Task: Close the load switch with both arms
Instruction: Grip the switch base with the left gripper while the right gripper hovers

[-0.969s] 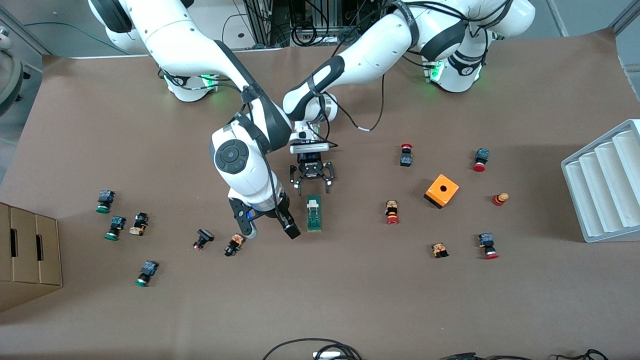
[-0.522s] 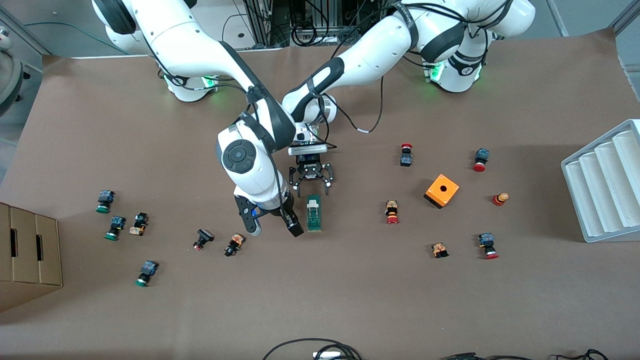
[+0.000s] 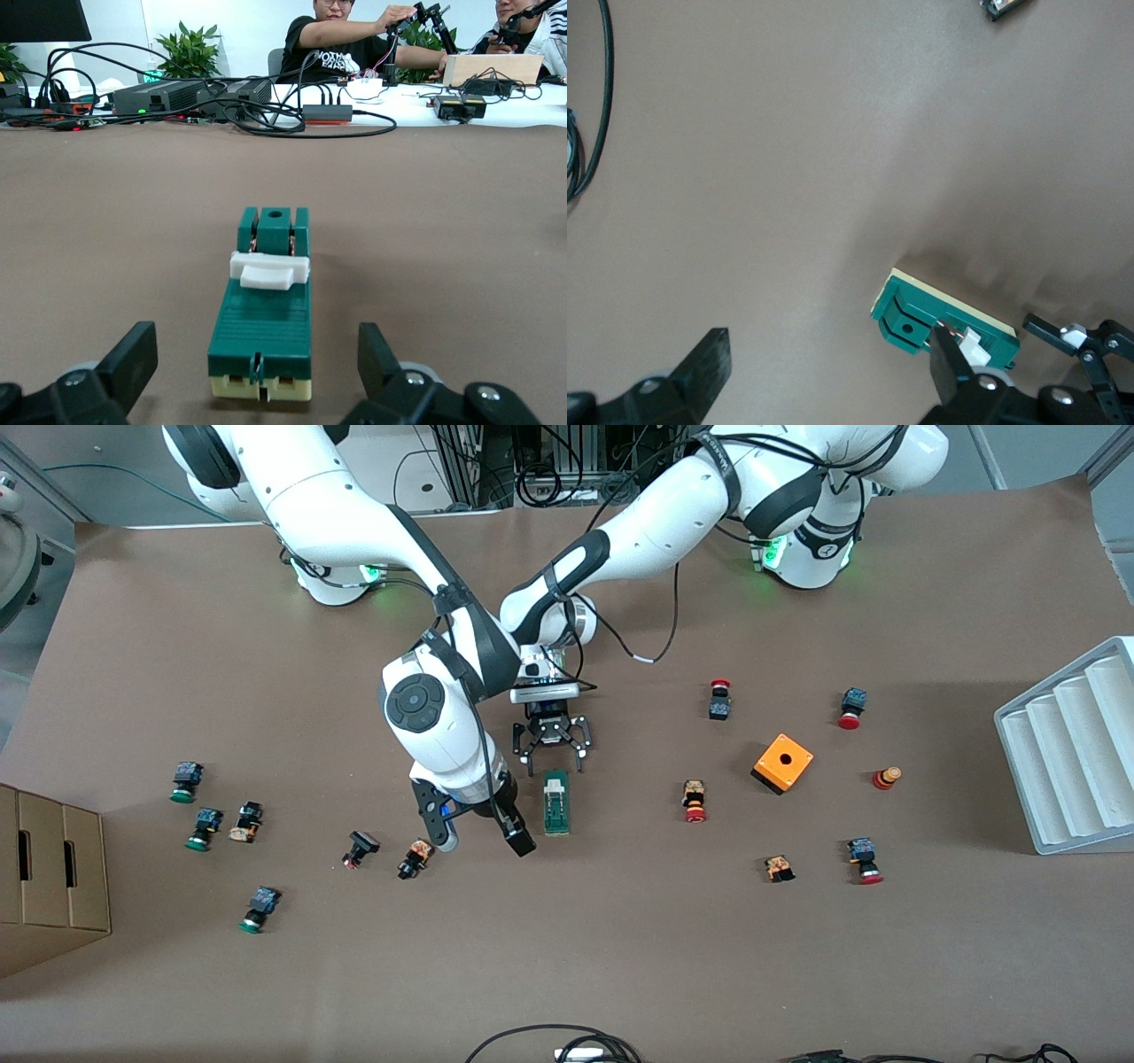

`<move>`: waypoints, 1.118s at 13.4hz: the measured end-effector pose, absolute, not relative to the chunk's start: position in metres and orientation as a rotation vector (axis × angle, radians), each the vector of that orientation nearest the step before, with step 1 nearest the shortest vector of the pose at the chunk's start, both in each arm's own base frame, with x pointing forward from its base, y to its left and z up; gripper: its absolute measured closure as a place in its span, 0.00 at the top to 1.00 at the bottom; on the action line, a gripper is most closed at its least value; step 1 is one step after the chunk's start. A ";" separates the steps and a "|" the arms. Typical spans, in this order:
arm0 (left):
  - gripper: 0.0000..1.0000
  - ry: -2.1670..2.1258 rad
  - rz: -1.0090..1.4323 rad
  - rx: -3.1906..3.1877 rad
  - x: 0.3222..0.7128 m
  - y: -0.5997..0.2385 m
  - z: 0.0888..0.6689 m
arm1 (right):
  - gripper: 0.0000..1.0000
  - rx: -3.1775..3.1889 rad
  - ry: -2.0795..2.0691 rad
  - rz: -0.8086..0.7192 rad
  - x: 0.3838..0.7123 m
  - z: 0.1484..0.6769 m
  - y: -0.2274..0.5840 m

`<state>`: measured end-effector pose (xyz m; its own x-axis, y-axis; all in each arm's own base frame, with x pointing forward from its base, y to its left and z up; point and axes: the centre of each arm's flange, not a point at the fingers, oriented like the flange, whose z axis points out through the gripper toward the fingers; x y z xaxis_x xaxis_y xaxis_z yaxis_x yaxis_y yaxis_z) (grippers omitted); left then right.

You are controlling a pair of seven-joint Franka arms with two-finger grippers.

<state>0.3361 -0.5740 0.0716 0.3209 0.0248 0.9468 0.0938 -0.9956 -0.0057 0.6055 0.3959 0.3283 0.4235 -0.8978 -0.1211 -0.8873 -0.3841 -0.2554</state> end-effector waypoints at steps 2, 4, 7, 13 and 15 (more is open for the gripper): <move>1.00 -0.115 -1.793 -2.504 0.337 -0.574 0.071 | 1.00 -2.350 1.622 -0.038 0.604 0.328 0.398; 1.00 -0.118 -1.793 -2.503 0.339 -0.575 0.071 | 1.00 -2.321 1.664 -0.030 0.604 0.328 0.398; 0.95 -0.112 -1.792 -2.500 0.340 -0.576 0.071 | 1.00 -2.319 1.674 -0.027 0.604 0.325 0.398; 0.82 -0.117 -1.791 -2.499 0.343 -0.579 0.069 | 1.00 -2.293 1.724 -0.015 0.602 0.319 0.400; 0.73 -0.115 -1.790 -2.499 0.343 -0.579 0.068 | 1.00 -2.283 1.743 -0.006 0.598 0.317 0.405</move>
<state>0.3427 -0.5787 0.0681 0.3209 0.0225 0.9469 0.0992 -0.9950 -0.0099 0.5981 0.4050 0.3170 0.2767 -0.9478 -0.1582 -0.9467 -0.2406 -0.2140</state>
